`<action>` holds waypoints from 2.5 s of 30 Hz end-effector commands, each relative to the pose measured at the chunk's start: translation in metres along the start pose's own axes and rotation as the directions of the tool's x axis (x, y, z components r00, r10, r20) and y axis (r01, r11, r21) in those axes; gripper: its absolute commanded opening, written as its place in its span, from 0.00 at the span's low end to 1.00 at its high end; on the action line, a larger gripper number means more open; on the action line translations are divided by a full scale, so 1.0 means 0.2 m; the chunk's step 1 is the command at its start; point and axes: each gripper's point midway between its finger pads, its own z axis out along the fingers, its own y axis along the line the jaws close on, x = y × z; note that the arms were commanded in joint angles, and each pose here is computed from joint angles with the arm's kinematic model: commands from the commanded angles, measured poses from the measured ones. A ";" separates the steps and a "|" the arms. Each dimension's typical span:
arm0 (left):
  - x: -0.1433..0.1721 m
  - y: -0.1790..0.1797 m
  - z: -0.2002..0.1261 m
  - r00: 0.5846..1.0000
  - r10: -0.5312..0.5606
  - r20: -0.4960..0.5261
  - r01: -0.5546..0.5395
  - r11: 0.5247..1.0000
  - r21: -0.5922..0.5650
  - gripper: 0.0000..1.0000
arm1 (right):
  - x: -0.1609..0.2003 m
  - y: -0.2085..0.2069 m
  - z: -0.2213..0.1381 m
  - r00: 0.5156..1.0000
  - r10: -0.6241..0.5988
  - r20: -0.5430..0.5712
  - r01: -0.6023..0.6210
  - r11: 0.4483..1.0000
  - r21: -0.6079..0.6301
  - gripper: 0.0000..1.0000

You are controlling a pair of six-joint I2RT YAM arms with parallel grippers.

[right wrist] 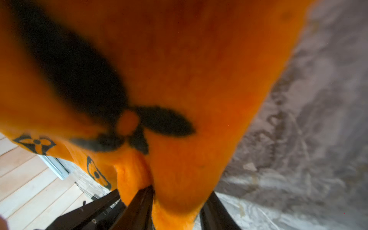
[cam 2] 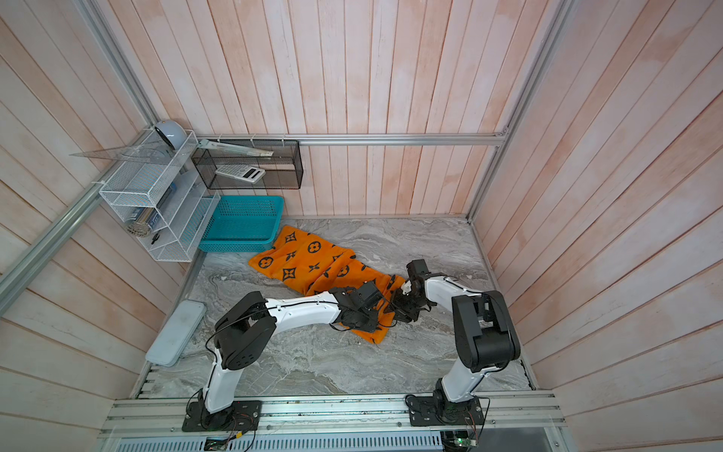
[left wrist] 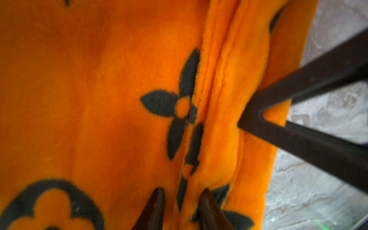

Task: Roll up the pillowcase
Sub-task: Roll the pillowcase at the center of the board.

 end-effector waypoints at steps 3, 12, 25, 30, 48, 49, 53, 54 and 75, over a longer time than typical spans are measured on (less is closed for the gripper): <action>-0.02 0.15 -0.05 0.993 -0.122 0.006 0.122 0.992 0.012 0.66 | 0.00 -0.08 0.04 1.000 0.015 0.019 -0.017 0.997 0.073 0.11; -0.14 0.24 -0.33 0.970 -0.204 0.128 0.199 0.978 0.056 0.74 | 0.11 -0.33 -0.11 0.996 0.087 0.031 -0.091 0.975 0.202 0.00; -0.16 0.46 -0.31 0.965 -0.221 0.141 0.229 0.973 -0.039 0.75 | 0.13 -0.29 -0.30 0.999 0.019 0.030 -0.027 0.961 0.274 0.00; -0.16 0.49 -0.32 0.966 -0.215 0.141 0.224 0.973 -0.051 0.75 | 0.10 -0.19 -0.29 0.999 -0.030 0.022 0.023 0.957 0.289 0.00; -0.16 0.34 -0.38 0.965 -0.211 0.156 0.204 0.977 0.061 0.75 | -0.03 0.23 -0.04 0.993 -0.120 -0.018 0.121 0.982 0.145 0.30; -0.16 0.32 -0.39 0.965 -0.208 0.161 0.199 0.977 0.074 0.75 | -0.03 0.25 -0.02 0.993 -0.116 -0.023 0.118 0.984 0.129 0.31; -0.17 0.27 -0.40 0.965 -0.195 0.173 0.180 0.979 0.099 0.75 | -0.03 0.31 0.04 0.991 -0.126 -0.036 0.130 0.985 0.115 0.34; -0.18 0.25 -0.40 0.966 -0.190 0.174 0.173 0.979 0.108 0.75 | -0.02 0.32 0.05 0.992 -0.119 -0.039 0.123 0.987 0.100 0.35; 0.02 0.21 -0.09 0.996 -0.074 0.055 0.078 0.994 -0.080 0.55 | -0.11 0.38 -0.25 0.989 -0.070 0.127 0.080 0.994 -0.077 0.48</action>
